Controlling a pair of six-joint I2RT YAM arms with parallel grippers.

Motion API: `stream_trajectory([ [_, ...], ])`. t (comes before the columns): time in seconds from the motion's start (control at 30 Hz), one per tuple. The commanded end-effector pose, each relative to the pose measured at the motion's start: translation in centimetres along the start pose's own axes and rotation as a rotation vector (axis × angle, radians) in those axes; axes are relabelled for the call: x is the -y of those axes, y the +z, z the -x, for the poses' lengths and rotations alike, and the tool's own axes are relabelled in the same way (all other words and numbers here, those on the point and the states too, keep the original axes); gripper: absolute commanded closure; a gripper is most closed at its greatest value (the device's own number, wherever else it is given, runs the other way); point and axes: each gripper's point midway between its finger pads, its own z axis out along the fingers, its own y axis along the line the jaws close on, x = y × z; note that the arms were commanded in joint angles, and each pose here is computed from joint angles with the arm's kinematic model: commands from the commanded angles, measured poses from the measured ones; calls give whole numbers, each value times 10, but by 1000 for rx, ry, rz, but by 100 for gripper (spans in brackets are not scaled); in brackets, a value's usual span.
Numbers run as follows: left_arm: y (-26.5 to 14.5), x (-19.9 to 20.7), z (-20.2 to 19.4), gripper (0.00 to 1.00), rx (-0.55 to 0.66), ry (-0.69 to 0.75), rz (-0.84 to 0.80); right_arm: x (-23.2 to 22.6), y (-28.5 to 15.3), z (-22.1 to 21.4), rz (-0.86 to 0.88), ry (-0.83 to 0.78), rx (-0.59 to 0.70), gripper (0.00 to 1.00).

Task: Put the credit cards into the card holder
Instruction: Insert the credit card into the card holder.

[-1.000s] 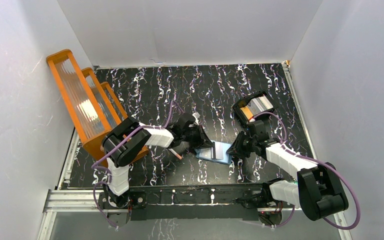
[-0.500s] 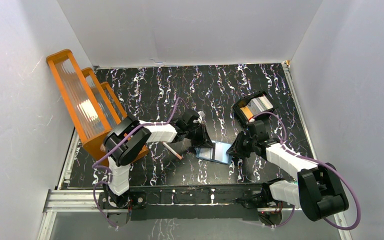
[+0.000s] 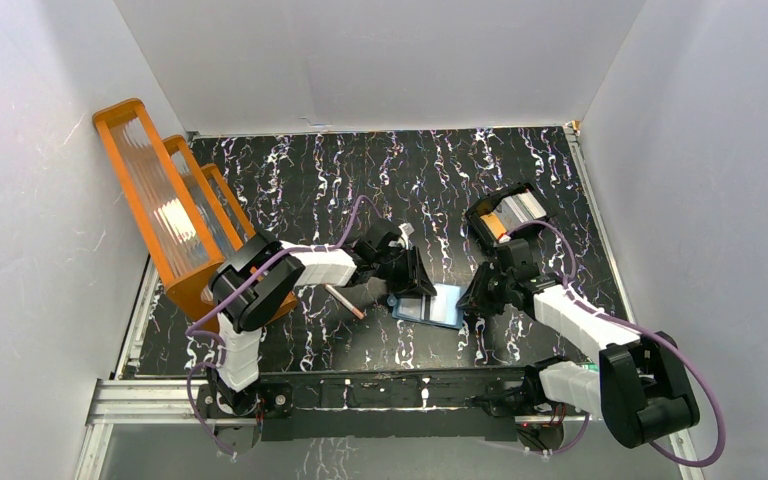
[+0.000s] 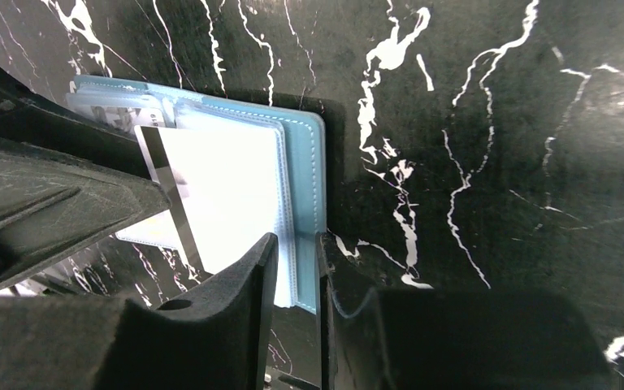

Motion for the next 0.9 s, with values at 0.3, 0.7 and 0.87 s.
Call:
stream_trajectory([
  [0.3,-4,1,-10,64,4,50,68,-7,-3,14,12,-43,44,72],
  [0.7,7,18,-11,67,-19,107,47,-16,4,14,78,-47,41,75],
  [0.87,14,19,-11,67,-26,148,75,-19,5,16,93,-60,46,75],
])
